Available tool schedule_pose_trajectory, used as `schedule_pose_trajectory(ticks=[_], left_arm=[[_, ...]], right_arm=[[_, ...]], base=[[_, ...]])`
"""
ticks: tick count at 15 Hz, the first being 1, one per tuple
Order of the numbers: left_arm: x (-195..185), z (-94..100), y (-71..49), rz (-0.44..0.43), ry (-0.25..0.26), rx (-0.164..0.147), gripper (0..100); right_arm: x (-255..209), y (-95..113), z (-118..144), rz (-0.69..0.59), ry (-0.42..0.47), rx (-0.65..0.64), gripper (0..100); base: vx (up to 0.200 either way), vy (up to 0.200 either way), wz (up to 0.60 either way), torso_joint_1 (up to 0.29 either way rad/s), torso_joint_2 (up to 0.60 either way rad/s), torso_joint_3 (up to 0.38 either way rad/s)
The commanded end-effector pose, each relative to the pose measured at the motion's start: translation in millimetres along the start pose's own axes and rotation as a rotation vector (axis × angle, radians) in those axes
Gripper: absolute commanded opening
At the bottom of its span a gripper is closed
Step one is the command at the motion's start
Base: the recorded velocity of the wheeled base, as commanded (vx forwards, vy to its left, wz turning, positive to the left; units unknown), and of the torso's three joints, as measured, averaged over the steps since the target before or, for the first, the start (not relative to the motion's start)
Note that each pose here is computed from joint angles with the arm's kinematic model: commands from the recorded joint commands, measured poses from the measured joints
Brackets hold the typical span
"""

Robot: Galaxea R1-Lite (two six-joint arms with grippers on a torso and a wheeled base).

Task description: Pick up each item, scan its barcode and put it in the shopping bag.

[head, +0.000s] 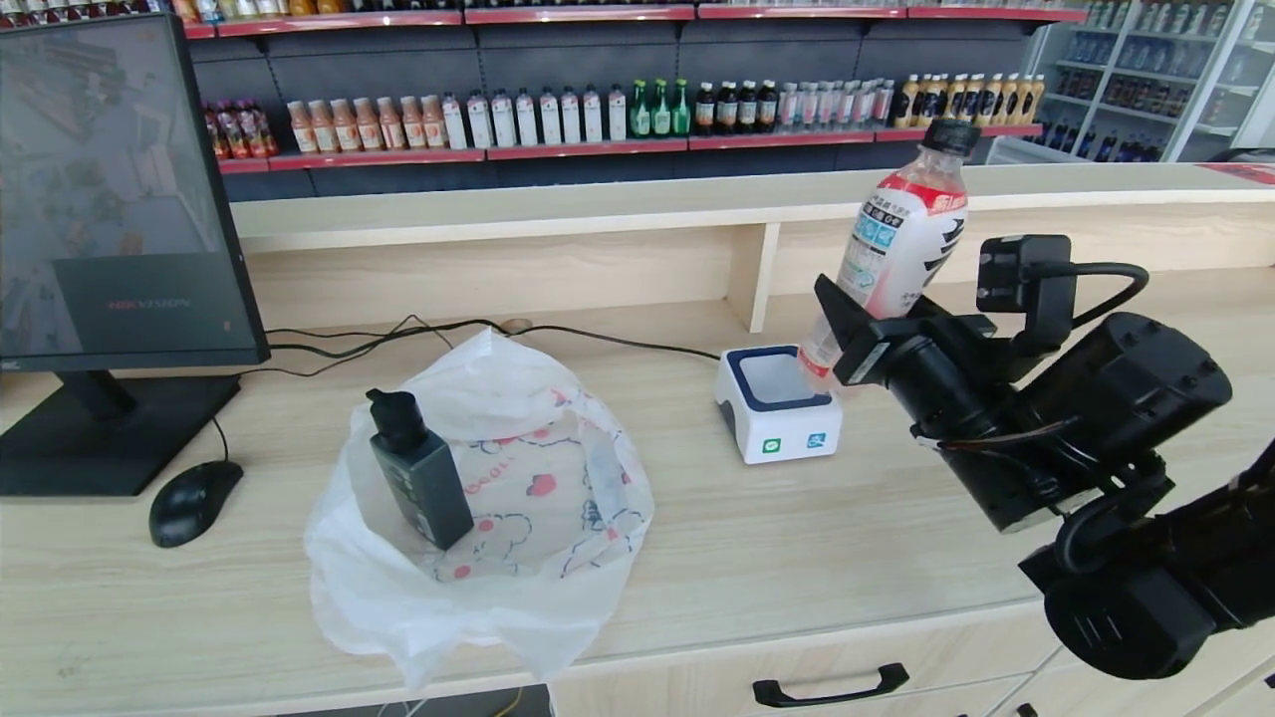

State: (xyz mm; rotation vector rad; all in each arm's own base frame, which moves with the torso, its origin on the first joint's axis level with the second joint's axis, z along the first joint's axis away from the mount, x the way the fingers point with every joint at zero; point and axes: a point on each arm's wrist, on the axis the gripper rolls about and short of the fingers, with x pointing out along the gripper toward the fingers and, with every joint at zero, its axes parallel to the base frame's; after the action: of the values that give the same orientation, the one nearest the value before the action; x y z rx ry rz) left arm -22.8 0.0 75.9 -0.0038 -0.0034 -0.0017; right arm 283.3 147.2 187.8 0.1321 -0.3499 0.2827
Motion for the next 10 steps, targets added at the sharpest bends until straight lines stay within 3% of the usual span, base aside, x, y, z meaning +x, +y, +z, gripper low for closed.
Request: schedule_pose_trajectory(ticks=[1,10], left_arm=[[0,0.1,0.0,0.000,-0.001,-0.001,100],[0,0.1,0.0,0.000,-0.001,-0.002,100]], right_arm=[[-19,-5,-15,-0.009,0.093,0.004,0],[-30,-10,-8,-0.016,0.102,-0.017,0]], base=[[0.000,0.000,0.00,0.000,0.00,0.000],[0.000,0.000,0.00,0.000,0.00,0.000]])
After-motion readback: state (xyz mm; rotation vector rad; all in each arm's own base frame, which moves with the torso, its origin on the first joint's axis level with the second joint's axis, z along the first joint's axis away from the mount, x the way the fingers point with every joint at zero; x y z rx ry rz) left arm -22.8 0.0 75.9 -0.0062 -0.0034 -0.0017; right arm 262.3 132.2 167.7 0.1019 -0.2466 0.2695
